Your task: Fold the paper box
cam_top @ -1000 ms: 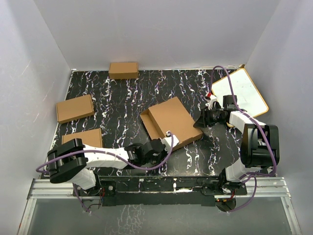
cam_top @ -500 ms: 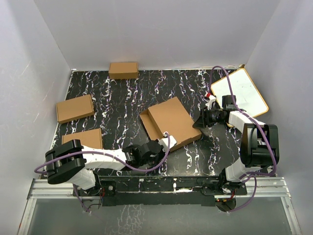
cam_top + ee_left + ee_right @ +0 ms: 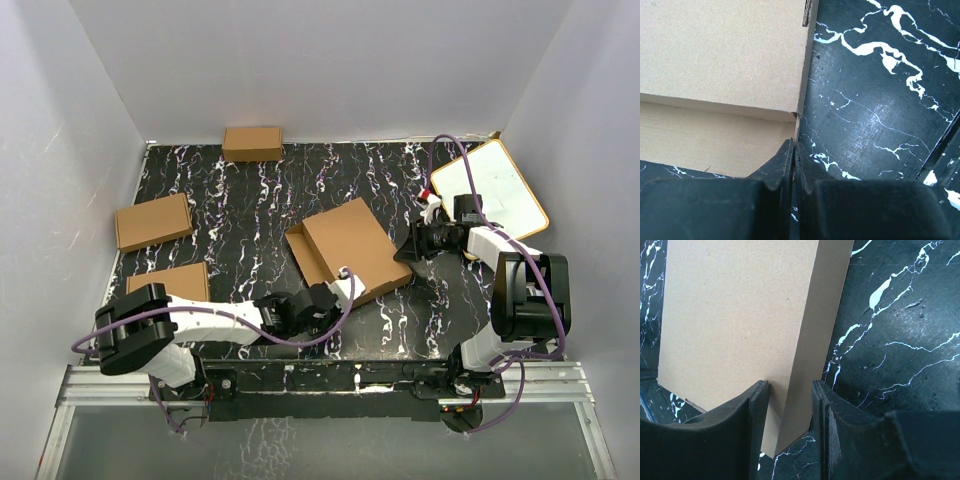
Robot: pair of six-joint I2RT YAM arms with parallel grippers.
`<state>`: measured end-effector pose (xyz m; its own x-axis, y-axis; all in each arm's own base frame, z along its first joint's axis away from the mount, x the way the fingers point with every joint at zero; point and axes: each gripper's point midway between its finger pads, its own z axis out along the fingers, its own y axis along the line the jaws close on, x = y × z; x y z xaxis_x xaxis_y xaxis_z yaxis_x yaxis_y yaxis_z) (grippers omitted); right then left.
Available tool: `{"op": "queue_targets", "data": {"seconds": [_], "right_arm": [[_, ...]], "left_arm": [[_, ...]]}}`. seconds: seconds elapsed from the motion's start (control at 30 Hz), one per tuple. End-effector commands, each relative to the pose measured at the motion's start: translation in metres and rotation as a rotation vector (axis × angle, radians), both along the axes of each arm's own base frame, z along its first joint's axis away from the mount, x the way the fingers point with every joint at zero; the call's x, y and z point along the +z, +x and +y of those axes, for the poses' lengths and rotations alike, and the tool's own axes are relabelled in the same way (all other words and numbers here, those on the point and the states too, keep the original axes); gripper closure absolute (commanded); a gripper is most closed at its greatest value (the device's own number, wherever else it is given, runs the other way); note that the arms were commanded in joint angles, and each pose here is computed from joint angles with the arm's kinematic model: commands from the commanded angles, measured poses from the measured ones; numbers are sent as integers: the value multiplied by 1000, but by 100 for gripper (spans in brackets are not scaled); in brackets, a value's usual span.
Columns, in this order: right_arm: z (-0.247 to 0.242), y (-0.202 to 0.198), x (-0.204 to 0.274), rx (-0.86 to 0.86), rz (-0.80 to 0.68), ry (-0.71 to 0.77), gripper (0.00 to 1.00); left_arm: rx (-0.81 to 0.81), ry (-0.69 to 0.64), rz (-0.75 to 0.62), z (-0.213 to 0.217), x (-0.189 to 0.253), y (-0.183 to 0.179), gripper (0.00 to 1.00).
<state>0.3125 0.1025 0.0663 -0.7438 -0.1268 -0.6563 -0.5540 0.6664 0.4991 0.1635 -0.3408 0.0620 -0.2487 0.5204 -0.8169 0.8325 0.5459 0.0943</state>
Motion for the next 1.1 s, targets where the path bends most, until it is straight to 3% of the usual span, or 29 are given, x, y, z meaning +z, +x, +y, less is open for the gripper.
{"op": "queue_targets", "data": {"seconds": [0.0,0.6,1.07], "right_arm": [[-5,-3,-23,15,22,-92,57],[1,-6,-22,43,16,-85,58],[-6,-2,-30,10,32,-131,58]], "left_arm": [[18,-62,-17,-17,26,10,100],[22,-49,11,-28,35,28,100],[-78,-105,53,-13,28,-1,100]]}}
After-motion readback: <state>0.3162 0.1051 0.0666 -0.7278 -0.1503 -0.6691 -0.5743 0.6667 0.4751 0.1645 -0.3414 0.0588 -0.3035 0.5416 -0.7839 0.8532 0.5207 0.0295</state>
